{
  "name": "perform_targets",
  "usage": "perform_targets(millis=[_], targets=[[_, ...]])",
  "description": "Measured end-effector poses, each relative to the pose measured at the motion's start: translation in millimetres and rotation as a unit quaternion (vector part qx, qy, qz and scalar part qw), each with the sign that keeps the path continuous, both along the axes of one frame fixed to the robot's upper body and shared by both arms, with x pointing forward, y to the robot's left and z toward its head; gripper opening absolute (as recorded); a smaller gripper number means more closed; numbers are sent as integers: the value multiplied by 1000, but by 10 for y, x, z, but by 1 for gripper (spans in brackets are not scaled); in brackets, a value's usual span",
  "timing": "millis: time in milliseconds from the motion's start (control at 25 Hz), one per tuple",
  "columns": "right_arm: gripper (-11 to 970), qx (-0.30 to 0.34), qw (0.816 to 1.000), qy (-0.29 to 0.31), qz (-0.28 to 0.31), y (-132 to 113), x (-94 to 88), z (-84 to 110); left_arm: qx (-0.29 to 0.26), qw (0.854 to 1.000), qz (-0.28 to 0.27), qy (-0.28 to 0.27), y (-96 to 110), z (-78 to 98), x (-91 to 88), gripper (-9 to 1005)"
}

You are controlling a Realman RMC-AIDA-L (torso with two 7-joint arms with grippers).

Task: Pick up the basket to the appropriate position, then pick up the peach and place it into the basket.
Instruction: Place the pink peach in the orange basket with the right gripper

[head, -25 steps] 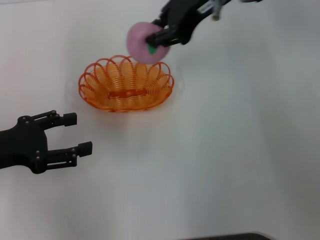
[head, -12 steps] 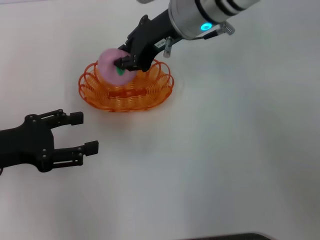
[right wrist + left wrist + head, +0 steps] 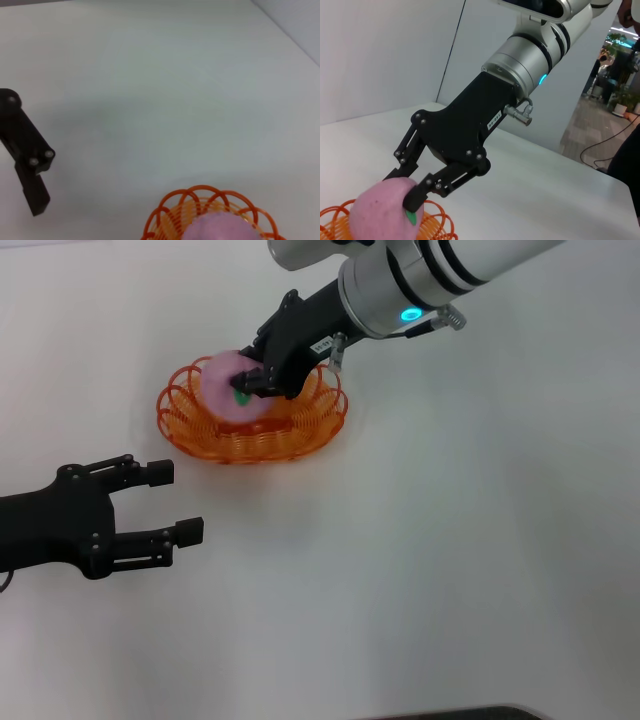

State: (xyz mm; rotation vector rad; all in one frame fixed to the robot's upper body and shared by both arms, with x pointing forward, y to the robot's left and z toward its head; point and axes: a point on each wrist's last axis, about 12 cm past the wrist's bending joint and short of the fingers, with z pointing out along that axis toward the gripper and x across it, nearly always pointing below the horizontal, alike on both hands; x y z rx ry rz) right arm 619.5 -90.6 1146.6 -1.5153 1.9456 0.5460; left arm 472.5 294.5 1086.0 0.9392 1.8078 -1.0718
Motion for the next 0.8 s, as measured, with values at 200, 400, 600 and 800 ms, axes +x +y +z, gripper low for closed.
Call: perform_targets(millis=[200, 400, 600, 800], targets=[[301, -4, 1000, 3, 8, 38, -30, -14, -1, 1000, -2, 1, -12, -5, 7, 846], [430, 4, 1000, 6, 8, 51, -40, -12, -2, 1000, -3, 2, -20, -9, 9, 847], [573, 22, 1000, 13, 5, 22, -44, 16, -3, 1000, -3, 3, -21, -9, 9, 847], [726, 100, 994, 32, -9, -257, -65, 163, -5, 1000, -7, 1, -33, 4, 22, 846]])
